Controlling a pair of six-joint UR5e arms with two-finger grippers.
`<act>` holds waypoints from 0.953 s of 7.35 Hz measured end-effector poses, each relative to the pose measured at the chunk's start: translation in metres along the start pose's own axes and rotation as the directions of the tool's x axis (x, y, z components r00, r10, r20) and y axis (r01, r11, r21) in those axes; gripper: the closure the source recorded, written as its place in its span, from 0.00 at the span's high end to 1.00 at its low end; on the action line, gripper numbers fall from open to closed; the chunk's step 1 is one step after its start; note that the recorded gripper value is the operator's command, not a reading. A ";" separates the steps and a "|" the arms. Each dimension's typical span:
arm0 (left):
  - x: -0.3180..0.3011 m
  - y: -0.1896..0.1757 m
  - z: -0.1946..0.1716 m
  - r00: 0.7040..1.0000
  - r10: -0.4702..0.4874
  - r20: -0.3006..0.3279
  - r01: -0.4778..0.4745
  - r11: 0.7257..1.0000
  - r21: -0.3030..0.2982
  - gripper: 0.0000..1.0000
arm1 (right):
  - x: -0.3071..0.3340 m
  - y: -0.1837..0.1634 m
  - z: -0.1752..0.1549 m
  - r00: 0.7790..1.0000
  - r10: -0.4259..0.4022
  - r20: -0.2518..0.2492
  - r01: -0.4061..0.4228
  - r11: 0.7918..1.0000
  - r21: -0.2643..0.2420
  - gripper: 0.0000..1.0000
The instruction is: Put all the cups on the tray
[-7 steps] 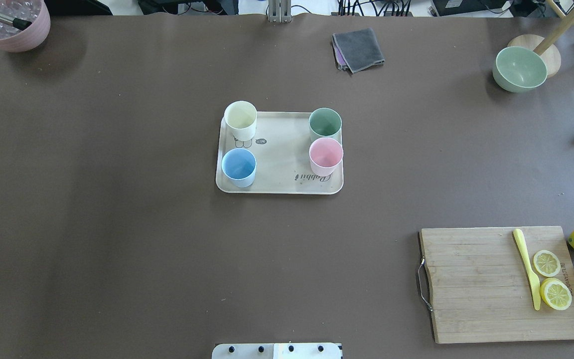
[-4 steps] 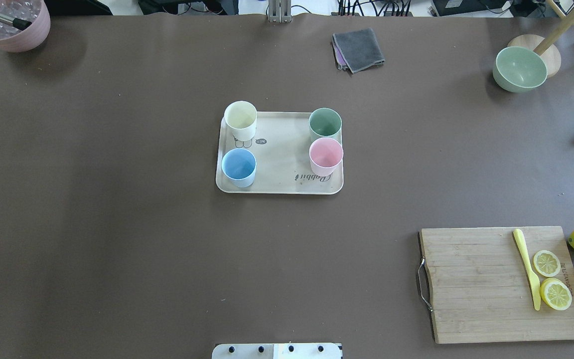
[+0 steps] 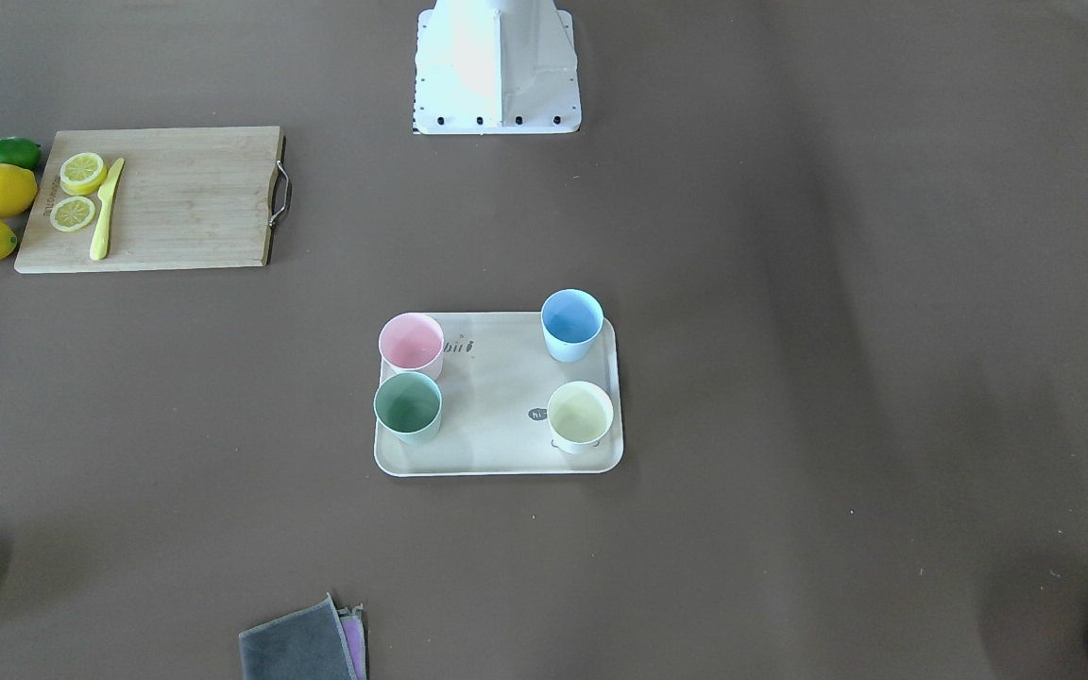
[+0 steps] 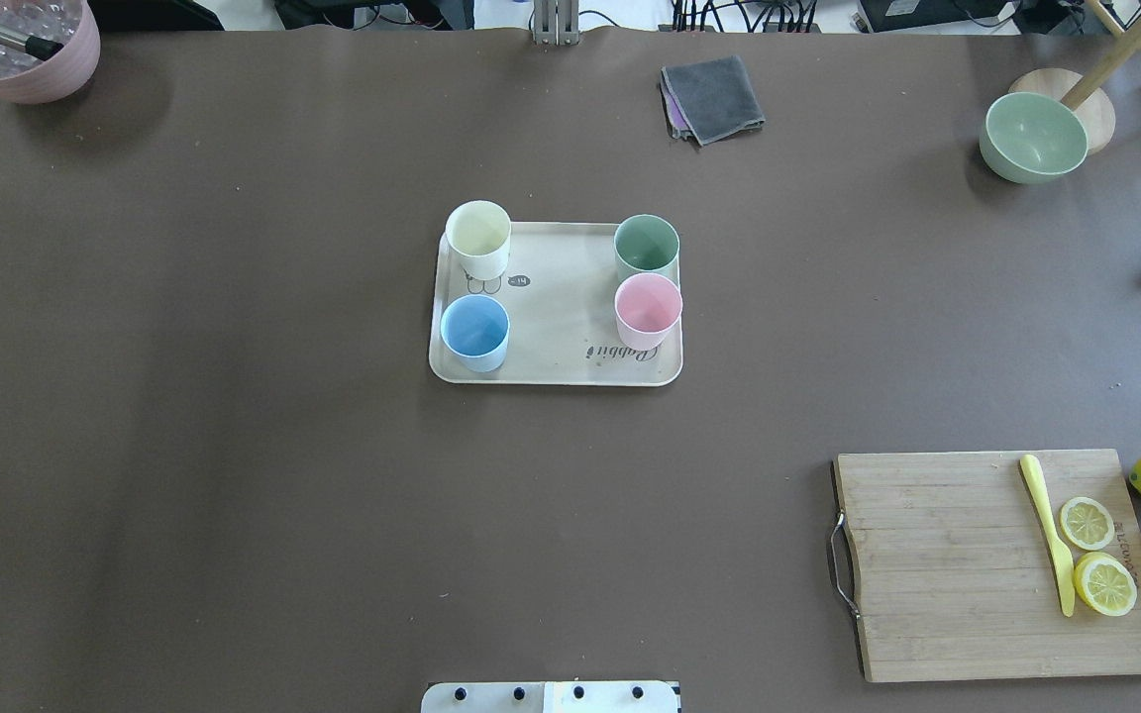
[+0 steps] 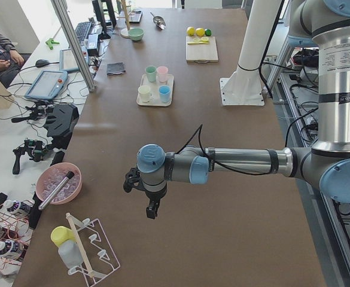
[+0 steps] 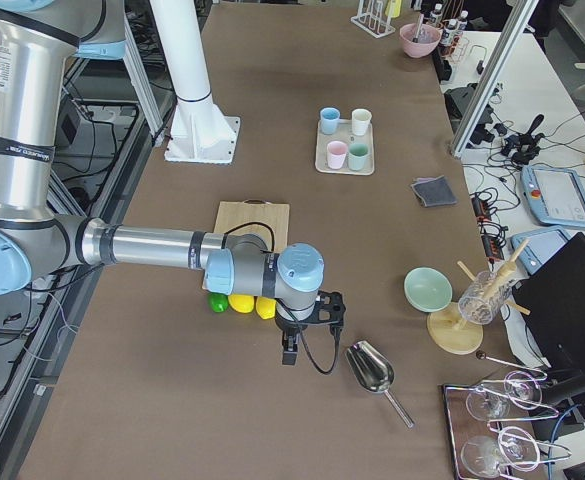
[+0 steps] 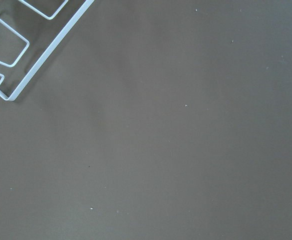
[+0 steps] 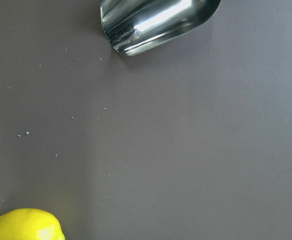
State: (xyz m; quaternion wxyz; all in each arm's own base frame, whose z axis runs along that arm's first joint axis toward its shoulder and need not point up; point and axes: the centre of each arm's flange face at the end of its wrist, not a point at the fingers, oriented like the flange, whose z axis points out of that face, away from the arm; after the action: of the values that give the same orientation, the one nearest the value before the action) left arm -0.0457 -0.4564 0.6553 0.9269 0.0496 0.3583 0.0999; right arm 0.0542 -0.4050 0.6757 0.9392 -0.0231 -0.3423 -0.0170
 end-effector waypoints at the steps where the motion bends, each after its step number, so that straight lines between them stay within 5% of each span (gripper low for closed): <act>1: 0.000 0.000 0.000 1.000 0.002 0.000 -0.002 1.000 0.002 0.99 | -0.002 -0.004 -0.002 1.000 -0.005 0.001 0.005 1.000 0.006 1.00; 7: 0.003 -0.002 -0.003 1.000 0.010 0.000 -0.010 1.000 0.008 0.99 | -0.010 -0.009 -0.010 1.000 -0.019 0.010 0.019 1.000 0.022 1.00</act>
State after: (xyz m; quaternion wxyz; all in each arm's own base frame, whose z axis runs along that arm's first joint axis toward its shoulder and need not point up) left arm -0.0455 -0.4581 0.6510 0.9262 0.0554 0.3583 0.1030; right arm 0.0529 -0.4140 0.6620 0.9374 -0.0094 -0.3474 -0.0221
